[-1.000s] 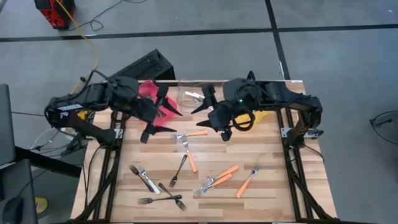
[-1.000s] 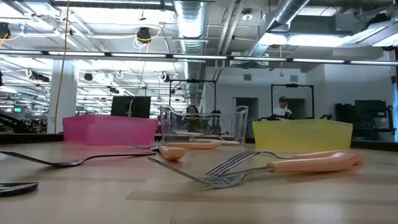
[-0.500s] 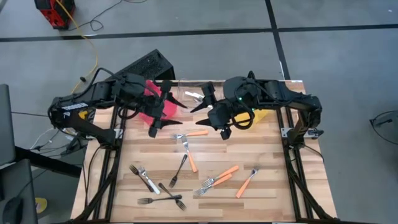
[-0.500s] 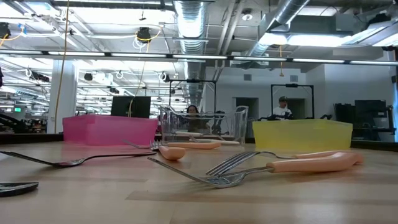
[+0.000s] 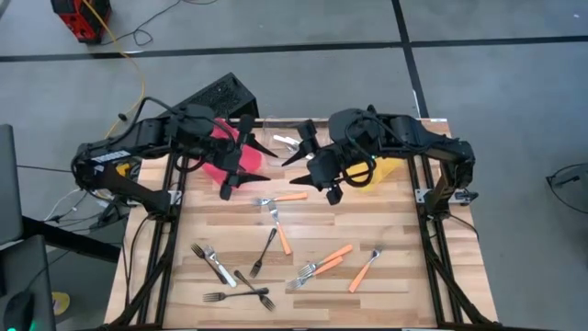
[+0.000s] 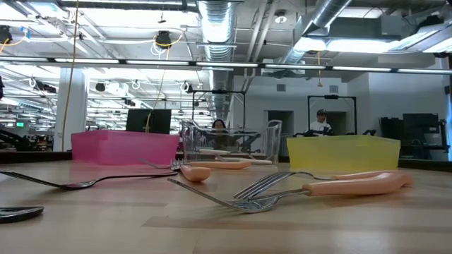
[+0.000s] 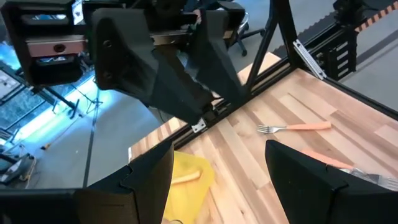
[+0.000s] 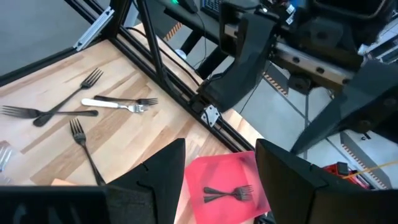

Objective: Sort silverware by color (type)
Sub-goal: Put the orange fork into the yellow bin

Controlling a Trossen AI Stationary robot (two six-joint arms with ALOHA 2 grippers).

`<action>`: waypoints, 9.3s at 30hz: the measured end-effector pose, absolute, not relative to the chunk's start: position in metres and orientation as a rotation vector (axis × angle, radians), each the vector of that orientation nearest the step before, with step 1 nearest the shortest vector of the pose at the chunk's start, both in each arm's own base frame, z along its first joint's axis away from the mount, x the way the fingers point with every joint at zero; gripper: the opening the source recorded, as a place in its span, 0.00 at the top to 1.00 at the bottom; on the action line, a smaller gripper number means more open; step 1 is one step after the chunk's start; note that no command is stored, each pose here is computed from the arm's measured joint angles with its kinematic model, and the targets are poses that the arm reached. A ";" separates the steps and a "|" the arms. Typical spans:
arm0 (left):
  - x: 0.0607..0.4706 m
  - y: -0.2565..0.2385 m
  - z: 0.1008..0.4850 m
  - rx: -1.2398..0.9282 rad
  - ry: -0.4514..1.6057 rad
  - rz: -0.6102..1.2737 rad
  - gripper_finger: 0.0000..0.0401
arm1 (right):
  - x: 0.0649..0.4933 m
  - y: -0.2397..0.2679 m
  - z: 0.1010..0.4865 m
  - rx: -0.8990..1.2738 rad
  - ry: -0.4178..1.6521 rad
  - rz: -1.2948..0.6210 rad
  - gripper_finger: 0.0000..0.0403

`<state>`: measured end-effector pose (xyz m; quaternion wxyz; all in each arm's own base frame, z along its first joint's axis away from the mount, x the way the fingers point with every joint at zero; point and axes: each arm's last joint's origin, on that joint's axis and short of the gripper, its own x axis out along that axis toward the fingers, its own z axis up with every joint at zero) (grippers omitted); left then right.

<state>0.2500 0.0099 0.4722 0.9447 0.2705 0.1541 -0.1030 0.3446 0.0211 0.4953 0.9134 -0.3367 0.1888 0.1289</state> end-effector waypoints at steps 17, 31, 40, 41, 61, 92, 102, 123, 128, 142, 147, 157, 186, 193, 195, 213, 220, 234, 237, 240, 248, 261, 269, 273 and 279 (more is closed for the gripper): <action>0.252 0.009 0.475 0.573 0.272 -0.227 0.41 | 0.345 0.021 0.497 -0.659 0.372 0.251 0.46; 0.252 0.009 0.475 0.569 0.269 -0.233 0.41 | 0.346 0.022 0.497 -0.650 0.370 0.248 0.46; 0.252 0.009 0.475 0.566 0.273 -0.236 0.41 | 0.346 0.022 0.498 -0.645 0.369 0.246 0.46; 0.252 0.009 0.475 0.564 0.273 -0.235 0.41 | 0.346 0.022 0.498 -0.645 0.367 0.245 0.46; 0.165 0.011 0.563 0.353 -0.034 0.299 0.41 | 0.224 0.005 0.578 -0.538 0.141 -0.108 0.46; 0.153 -0.022 0.344 -0.404 0.208 0.015 0.45 | 0.237 0.101 0.297 0.049 0.890 0.060 0.46; 0.152 -0.029 0.334 -0.375 0.239 -0.026 0.45 | 0.274 0.132 0.217 -0.003 1.092 0.194 0.40; 0.132 -0.026 0.334 -0.389 0.262 -0.043 0.45 | 0.293 0.130 0.141 -0.202 1.402 0.262 0.28; 0.133 -0.025 0.333 -0.403 0.274 -0.027 0.45 | 0.295 0.131 0.132 -0.217 1.425 0.262 0.34; 0.133 -0.024 0.333 -0.408 0.262 0.014 0.45 | 0.302 0.117 0.128 -0.136 1.442 0.194 0.74; 0.133 -0.024 0.333 -0.407 0.268 0.015 0.45 | 0.301 0.116 0.130 -0.132 1.436 0.193 0.74; 0.133 -0.024 0.332 -0.362 0.279 0.013 0.45 | 0.295 0.096 0.182 0.047 1.293 0.079 0.74; 0.133 -0.021 0.331 -0.357 0.259 0.123 0.45 | 0.244 -0.016 0.260 0.864 0.585 -1.247 0.74; 0.133 -0.020 0.331 -0.354 0.253 0.147 0.45 | 0.216 -0.034 0.257 0.974 0.493 -1.634 0.74; 0.133 -0.020 0.331 -0.352 0.250 0.156 0.45 | 0.213 -0.039 0.257 0.959 0.504 -1.662 0.74; 0.115 -0.016 0.339 -0.293 0.183 0.150 0.45 | 0.212 -0.085 0.258 0.880 0.581 -1.647 0.73; 0.102 -0.012 0.341 -0.287 0.162 0.172 0.45 | 0.209 -0.094 0.249 0.887 0.588 -1.653 0.73; 0.097 -0.010 0.341 -0.268 0.153 0.189 0.45 | 0.201 -0.097 0.210 0.943 0.609 -1.648 0.73; 0.097 -0.010 0.341 -0.267 0.153 0.191 0.45 | 0.200 -0.099 0.203 0.961 0.610 -1.636 0.73; 0.097 -0.010 0.341 -0.267 0.154 0.191 0.45 | 0.198 -0.101 0.196 0.981 0.614 -1.629 0.73; 0.096 -0.010 0.339 -0.270 0.171 0.194 0.45 | 0.195 -0.104 0.180 1.043 0.581 -1.605 0.73; 0.096 -0.010 0.339 -0.271 0.170 0.202 0.45 | 0.192 -0.102 0.164 1.049 0.582 -1.556 0.70; 0.096 -0.009 0.339 -0.267 0.165 0.227 0.45 | 0.192 -0.103 0.164 1.029 0.576 -1.555 0.58; 0.096 -0.009 0.339 -0.269 0.167 0.221 0.45 | 0.193 -0.103 0.166 1.031 0.569 -1.548 0.53; 0.096 -0.009 0.339 -0.278 0.166 0.221 0.45 | 0.201 -0.106 0.190 0.948 0.592 -1.418 0.45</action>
